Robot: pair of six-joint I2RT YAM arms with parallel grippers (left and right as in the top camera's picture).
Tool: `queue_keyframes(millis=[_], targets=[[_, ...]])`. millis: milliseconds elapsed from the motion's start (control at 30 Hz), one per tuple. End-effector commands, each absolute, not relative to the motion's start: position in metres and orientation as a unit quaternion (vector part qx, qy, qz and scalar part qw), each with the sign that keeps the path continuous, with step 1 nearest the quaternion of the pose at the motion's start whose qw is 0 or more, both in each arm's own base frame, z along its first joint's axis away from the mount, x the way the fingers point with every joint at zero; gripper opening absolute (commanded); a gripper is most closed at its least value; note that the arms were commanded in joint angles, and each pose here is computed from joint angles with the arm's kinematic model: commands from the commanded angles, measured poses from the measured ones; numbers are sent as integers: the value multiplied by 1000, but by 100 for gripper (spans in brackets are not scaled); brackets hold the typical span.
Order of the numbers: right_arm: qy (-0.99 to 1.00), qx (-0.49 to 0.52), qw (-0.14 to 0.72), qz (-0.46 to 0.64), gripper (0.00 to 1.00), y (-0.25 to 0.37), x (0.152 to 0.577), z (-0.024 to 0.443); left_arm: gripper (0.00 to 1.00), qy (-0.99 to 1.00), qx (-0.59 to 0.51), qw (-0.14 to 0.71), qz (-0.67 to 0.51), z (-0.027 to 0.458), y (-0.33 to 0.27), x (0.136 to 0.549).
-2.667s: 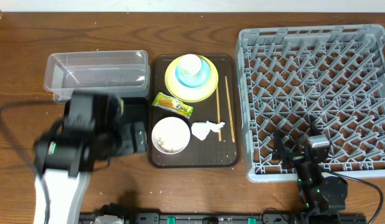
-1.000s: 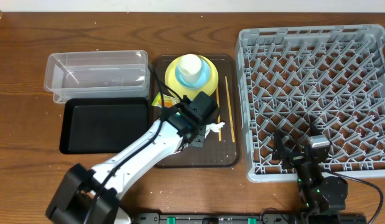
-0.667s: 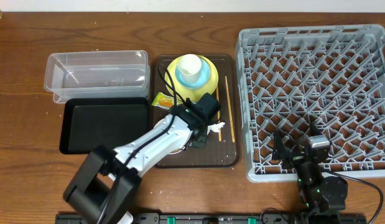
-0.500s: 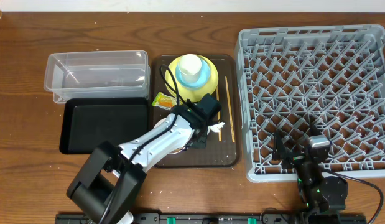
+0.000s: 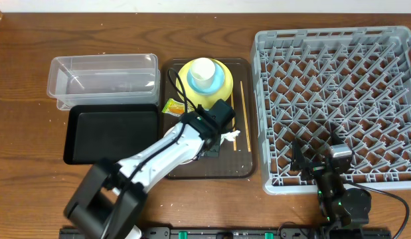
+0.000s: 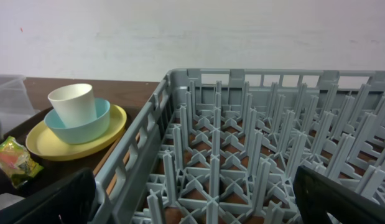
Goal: Sort waste into correct bins and load items into the dishwasher rack
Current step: 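Lift the pink bowl with the left gripper over the black tray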
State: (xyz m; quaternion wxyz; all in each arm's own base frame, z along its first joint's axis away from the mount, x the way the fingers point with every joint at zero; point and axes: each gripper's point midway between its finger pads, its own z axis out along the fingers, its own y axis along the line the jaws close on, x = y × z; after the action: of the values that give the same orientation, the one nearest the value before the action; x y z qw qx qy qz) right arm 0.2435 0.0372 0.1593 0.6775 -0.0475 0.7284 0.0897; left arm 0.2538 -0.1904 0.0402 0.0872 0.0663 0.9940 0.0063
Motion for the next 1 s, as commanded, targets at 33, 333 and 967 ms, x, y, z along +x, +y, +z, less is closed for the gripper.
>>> queue_keyframes(millis=[33, 333, 967], targets=[[729, -46, 678, 82, 99, 34, 244, 158, 6, 988, 71, 136, -23, 79, -195, 260], [729, -46, 678, 82, 99, 34, 244, 158, 6, 978, 45, 194, -61, 139, -172, 254], [729, -46, 678, 82, 99, 34, 244, 158, 6, 963, -122, 241, -22, 178, -39, 276]])
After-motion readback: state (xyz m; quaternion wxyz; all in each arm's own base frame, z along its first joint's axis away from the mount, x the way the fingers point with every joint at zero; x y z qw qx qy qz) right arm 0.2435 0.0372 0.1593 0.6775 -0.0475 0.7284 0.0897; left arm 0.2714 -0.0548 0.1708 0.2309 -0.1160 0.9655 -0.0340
